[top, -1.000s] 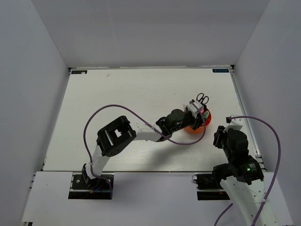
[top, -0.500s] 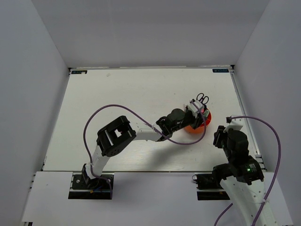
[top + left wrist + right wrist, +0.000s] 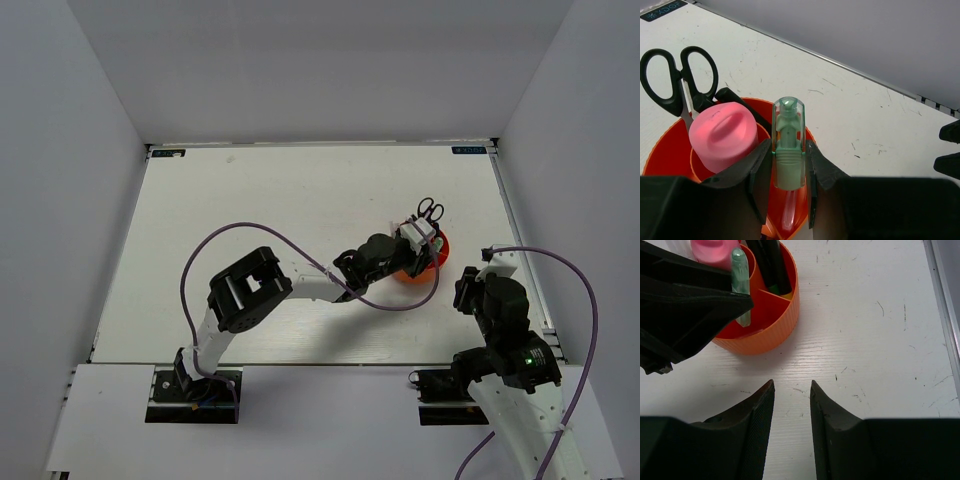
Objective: Sort the stationery into containers
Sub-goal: Place the stationery in the storage box, then reset both arms
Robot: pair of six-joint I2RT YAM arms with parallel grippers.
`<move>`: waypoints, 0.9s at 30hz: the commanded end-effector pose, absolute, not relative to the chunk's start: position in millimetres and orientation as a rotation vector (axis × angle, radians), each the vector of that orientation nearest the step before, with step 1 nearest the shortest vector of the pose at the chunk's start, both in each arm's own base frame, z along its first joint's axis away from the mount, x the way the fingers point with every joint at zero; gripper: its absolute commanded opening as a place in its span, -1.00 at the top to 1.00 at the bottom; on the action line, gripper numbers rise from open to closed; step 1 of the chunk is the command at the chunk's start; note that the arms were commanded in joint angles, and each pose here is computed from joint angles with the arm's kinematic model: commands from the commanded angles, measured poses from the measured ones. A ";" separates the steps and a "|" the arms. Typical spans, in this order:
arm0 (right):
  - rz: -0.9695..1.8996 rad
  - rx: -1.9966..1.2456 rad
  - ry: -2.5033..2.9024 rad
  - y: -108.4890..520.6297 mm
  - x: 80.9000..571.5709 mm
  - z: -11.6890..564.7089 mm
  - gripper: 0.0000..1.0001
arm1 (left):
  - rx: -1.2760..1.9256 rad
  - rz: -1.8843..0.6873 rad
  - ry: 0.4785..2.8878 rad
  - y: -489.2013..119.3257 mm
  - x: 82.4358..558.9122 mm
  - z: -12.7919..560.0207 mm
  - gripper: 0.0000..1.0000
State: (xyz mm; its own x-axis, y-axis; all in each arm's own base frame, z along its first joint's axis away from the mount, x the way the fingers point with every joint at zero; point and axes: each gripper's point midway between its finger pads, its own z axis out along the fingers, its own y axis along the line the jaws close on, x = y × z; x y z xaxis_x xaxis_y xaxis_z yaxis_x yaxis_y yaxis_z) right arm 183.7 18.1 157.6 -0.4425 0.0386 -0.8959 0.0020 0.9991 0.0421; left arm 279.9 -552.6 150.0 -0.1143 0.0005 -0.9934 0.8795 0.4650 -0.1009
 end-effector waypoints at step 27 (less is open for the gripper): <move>0.037 -0.008 1.988 19.3 188.4 165.3 0.18 | 0.907 -0.833 1.371 -477.9 172.6 219.6 0.11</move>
